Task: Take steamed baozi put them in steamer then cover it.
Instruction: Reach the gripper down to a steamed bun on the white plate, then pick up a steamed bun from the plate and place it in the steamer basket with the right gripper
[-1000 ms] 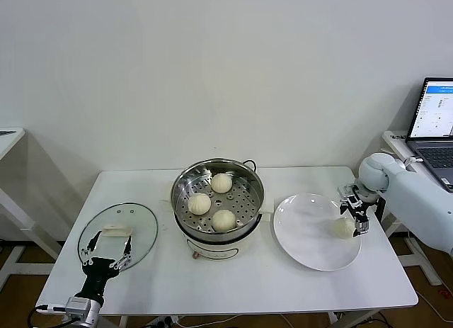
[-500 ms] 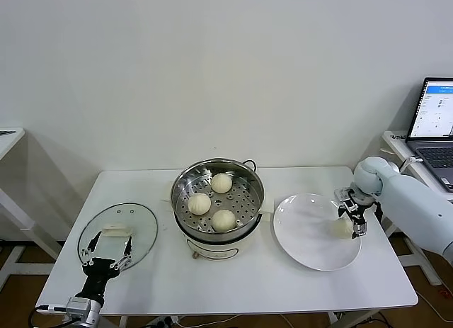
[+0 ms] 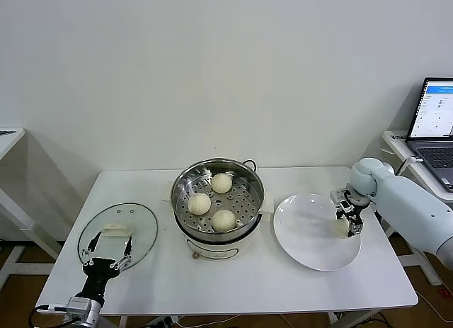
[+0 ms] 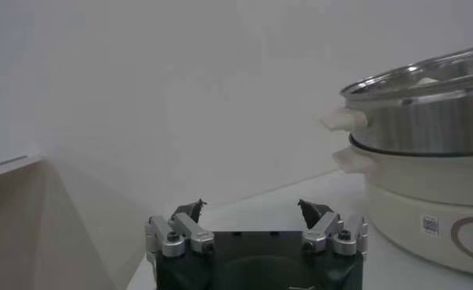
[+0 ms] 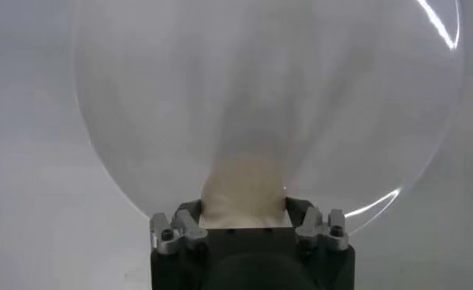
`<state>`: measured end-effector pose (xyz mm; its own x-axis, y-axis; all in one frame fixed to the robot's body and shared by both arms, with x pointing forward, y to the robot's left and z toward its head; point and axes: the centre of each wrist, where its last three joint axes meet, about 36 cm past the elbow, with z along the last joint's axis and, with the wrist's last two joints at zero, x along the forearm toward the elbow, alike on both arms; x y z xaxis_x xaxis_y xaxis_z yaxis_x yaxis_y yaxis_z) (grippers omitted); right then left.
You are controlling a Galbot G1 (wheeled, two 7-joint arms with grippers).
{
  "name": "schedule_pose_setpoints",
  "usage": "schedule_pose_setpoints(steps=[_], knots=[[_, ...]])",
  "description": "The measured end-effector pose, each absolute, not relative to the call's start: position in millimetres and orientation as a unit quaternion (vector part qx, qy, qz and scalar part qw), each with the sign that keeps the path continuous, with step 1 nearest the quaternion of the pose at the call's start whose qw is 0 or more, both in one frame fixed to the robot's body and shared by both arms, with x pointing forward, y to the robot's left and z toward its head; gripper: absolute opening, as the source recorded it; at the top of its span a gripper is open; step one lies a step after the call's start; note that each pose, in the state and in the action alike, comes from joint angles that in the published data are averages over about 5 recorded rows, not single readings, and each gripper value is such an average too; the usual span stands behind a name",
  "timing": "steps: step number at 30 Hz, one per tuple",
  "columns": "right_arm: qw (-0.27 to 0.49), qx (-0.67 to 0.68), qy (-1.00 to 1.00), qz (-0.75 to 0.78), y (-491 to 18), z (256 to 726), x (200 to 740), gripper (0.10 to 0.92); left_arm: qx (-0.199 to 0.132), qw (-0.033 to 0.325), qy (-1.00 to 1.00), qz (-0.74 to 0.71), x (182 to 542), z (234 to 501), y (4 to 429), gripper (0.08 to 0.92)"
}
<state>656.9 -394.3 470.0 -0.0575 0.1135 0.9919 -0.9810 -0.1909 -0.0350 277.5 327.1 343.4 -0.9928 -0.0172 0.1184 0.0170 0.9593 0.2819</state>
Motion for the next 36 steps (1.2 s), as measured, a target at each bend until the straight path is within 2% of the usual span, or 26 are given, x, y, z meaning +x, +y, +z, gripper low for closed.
schedule_pose_setpoints(steps=[12,20,36], knots=[[0.464,0.500,-0.441,0.583,-398.0,484.1,657.7,0.679,-0.001,0.057,-0.988,-0.143,277.9,346.3,325.4,0.823],[0.447,0.499,-0.472,0.574,-391.7,528.2,660.5,0.679,-0.002,0.053,-0.988,-0.143,279.0,349.6,322.6,0.823],[0.374,0.523,-0.506,0.575,-274.7,663.2,653.2,0.679,-0.005,0.045,-0.988,-0.146,279.9,354.9,327.2,0.823]])
